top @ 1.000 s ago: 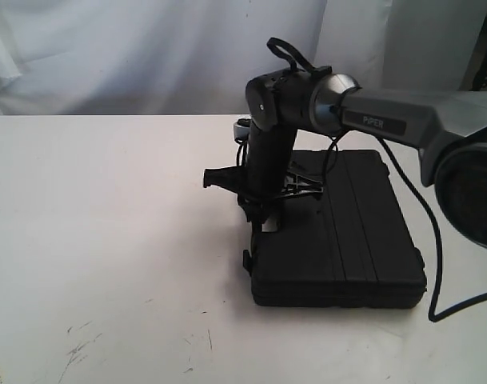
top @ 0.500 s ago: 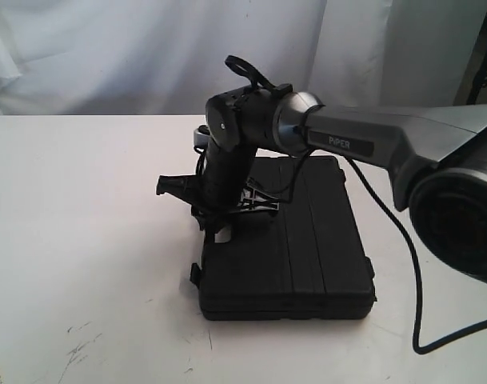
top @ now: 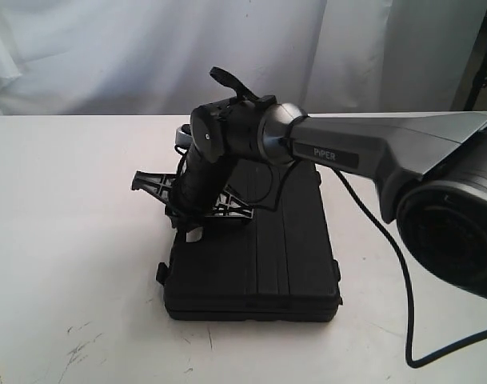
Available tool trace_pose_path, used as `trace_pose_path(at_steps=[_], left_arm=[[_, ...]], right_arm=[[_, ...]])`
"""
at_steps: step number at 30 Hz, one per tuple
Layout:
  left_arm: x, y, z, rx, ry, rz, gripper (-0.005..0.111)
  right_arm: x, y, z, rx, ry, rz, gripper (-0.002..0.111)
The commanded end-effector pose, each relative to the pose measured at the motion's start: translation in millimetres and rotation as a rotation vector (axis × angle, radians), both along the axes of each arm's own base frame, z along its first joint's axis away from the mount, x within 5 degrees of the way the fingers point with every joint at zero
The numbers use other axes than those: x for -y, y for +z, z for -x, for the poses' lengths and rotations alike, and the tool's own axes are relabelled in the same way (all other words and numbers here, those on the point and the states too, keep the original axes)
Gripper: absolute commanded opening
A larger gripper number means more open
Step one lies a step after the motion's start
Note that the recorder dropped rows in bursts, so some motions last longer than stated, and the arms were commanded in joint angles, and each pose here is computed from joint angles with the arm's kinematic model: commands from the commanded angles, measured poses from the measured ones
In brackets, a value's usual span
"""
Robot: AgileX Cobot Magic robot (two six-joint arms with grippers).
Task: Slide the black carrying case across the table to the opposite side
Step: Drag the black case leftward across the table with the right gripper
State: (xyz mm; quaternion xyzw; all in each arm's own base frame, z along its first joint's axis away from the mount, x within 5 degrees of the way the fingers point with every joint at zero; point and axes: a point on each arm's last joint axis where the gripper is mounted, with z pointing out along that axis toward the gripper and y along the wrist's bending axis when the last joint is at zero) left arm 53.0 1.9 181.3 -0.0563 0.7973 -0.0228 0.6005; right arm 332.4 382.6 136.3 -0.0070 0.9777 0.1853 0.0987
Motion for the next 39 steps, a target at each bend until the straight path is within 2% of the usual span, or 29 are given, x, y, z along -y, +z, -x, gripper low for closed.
trace_pose_path(at_steps=[1, 26, 32, 34, 39], left_arm=[[-0.1, -0.9, 0.1, 0.005, 0.002, -0.001, 0.0], [-0.1, -0.9, 0.1, 0.005, 0.002, -0.001, 0.0], [-0.1, -0.9, 0.1, 0.005, 0.002, -0.001, 0.0], [-0.1, -0.9, 0.1, 0.005, 0.002, -0.001, 0.0], [-0.1, -0.9, 0.1, 0.005, 0.002, 0.001, 0.0]], right_arm=[[-8.4, 15.5, -1.5, 0.043, -0.027, -0.097, 0.0], [-29.2, 20.9, 10.7, 0.084, -0.033, -0.198, 0.0], [-28.3, 20.8, 9.4, 0.107, -0.019, -0.183, 0.0], [-27.3, 20.3, 9.1, 0.116, -0.01, -0.167, 0.004], [-25.7, 19.5, 8.5, 0.13, 0.004, -0.142, 0.023]])
